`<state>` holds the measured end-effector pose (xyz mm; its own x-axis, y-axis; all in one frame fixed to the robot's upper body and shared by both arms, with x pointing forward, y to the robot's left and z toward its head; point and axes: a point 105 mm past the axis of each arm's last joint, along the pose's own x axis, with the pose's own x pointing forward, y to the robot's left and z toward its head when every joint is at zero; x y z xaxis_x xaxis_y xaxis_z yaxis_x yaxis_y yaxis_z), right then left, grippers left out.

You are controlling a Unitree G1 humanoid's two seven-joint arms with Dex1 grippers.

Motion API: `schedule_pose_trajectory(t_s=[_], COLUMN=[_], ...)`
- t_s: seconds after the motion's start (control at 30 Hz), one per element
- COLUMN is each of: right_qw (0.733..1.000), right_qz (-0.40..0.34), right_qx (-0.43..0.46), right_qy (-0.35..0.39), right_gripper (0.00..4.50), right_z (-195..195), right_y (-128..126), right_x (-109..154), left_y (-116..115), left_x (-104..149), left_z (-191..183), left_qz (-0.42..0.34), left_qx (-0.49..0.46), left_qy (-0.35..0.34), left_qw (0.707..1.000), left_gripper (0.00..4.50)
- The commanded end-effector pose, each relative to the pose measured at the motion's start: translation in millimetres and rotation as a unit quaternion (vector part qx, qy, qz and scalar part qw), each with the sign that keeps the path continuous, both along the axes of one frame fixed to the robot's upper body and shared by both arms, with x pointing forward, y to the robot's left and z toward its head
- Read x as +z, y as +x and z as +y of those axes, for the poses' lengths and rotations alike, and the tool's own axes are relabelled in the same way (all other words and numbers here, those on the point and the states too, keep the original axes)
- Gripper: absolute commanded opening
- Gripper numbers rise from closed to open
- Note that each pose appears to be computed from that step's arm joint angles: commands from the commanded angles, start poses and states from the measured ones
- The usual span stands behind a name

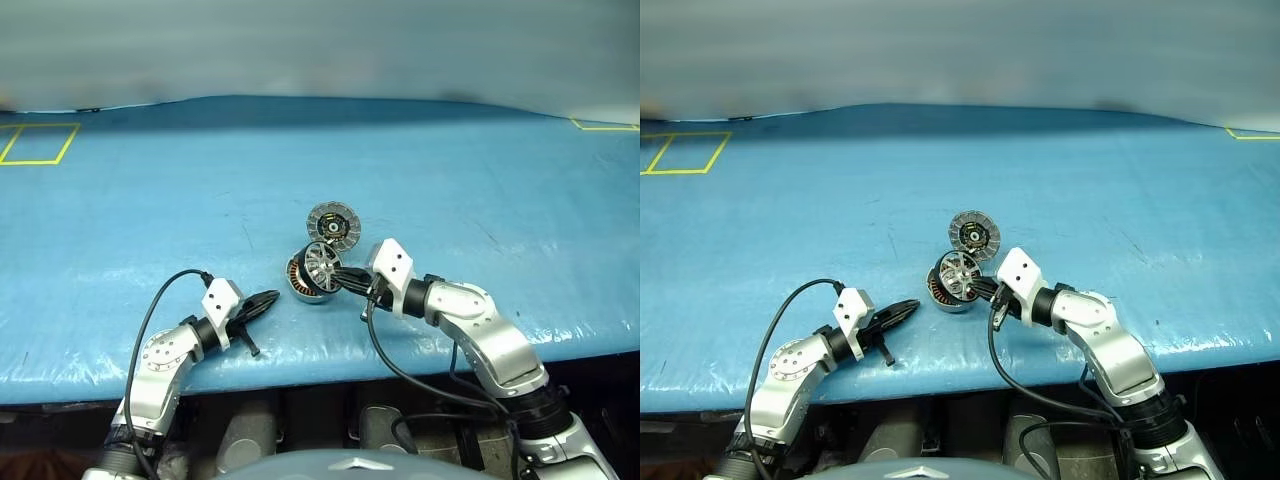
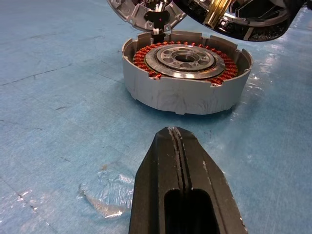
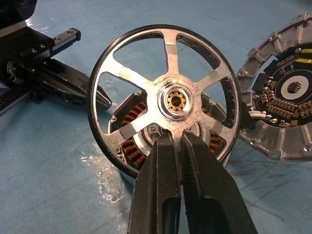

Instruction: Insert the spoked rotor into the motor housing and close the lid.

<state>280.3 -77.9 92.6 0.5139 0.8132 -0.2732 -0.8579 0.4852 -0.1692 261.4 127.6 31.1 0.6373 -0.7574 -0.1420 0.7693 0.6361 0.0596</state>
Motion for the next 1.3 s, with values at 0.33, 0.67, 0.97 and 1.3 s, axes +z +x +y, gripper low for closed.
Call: schedule_pose_trajectory(t_s=[0.33, 0.67, 0.97, 1.3], right_qw=[0.999, 0.999, 0.998, 0.999], right_qz=[-0.046, -0.039, -0.047, -0.03], right_qx=[-0.009, 0.003, 0.0, 0.003], right_qy=[-0.022, -0.035, -0.038, 0.028], right_gripper=[0.05, 0.05, 1.08, 0.7], right_z=[-2, -3, -3, 7], right_y=[16, 15, 16, 16], right_x=[5, 1, 1, 11], left_y=[1, 1, 0, 0], left_x=[4, 3, 1, 2], left_z=[-4, -2, -1, 0], left_qz=[0.001, 0.002, 0.004, 0.001], left_qx=[0.01, 0.015, 0.019, 0.021], left_qy=[-0.02, -0.017, -0.015, -0.014], left_qw=[1.0, 1.0, 1.0, 1.0], left_gripper=[0.0, 0.0, 0.0, 0.0])
